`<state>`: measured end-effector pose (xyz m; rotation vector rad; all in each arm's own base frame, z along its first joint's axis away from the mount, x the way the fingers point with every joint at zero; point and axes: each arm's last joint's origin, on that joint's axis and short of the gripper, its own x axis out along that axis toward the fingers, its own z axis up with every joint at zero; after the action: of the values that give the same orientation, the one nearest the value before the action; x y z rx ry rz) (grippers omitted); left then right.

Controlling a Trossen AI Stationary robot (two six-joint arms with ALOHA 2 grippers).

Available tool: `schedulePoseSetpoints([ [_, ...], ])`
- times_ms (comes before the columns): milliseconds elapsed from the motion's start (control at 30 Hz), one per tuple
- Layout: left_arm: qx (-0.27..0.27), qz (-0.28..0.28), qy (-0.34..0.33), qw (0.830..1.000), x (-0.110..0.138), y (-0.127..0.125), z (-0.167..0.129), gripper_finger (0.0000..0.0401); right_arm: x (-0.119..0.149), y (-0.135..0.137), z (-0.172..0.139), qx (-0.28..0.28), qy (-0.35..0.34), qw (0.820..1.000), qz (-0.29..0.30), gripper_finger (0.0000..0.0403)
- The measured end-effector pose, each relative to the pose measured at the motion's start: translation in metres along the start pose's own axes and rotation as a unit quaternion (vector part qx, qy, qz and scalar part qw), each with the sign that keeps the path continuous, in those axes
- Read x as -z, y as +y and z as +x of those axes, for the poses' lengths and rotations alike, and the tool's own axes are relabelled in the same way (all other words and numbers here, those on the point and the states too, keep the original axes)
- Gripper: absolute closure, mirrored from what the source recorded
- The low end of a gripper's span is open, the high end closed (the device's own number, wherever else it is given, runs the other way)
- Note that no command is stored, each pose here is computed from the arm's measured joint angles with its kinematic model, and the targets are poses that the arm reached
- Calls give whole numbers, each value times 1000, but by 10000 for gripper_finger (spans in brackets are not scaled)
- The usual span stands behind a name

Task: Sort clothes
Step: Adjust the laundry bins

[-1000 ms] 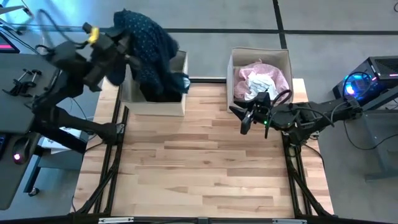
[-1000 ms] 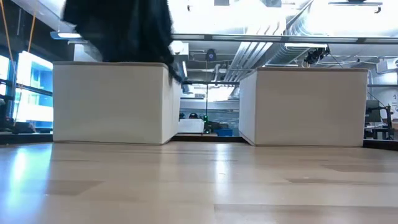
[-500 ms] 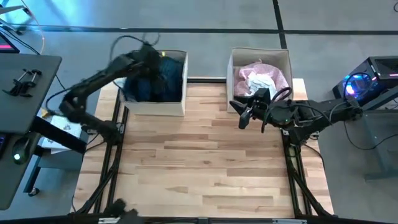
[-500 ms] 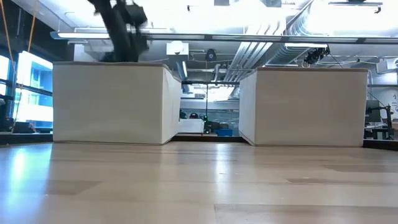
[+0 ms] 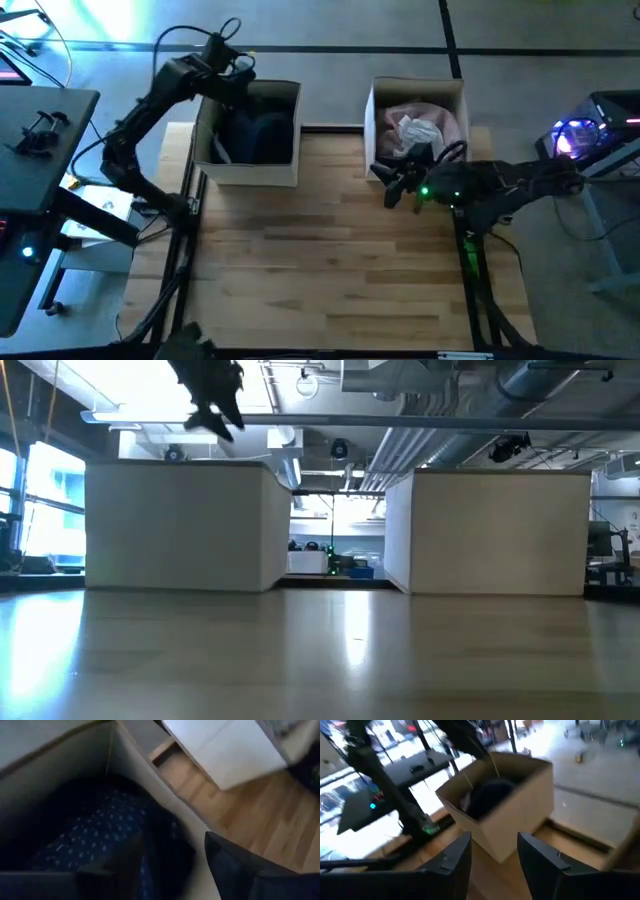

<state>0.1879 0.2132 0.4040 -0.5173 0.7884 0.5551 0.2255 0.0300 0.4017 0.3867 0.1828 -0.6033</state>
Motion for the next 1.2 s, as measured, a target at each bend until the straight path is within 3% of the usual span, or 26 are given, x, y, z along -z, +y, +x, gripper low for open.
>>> schedulePoseSetpoints([
  [133,-2,70,18,997,16,-24,-23,202,-14,-33,11,15,98,995,-11,258],
  [267,27,110,65,991,33,-46,-25,206,-16,-69,29,27,230,970,-79,250],
  [367,53,142,101,983,48,-56,-13,206,-12,-91,47,2,318,941,-116,223],
  [467,62,170,136,974,67,-61,3,206,-4,-105,64,-31,376,901,-214,188],
  [567,37,191,166,967,85,-61,20,206,4,-108,82,-34,401,863,-307,166],
  [667,0,216,181,959,102,-60,39,206,15,-111,101,-30,431,832,-347,167],
  [800,-32,262,186,946,121,-58,66,207,33,-114,122,-21,486,807,-335,204],
  [900,-37,276,197,940,134,-56,81,224,44,-116,132,-6,518,795,-316,263],
  [1067,-22,264,235,935,148,-63,83,324,55,-100,128,-16,546,796,-260,386],
  [1133,-7,249,253,935,154,-69,78,376,58,-85,121,-30,545,806,-228,387],
  [1200,16,226,266,937,161,-77,72,388,61,-67,113,-47,549,812,-192,385],
])
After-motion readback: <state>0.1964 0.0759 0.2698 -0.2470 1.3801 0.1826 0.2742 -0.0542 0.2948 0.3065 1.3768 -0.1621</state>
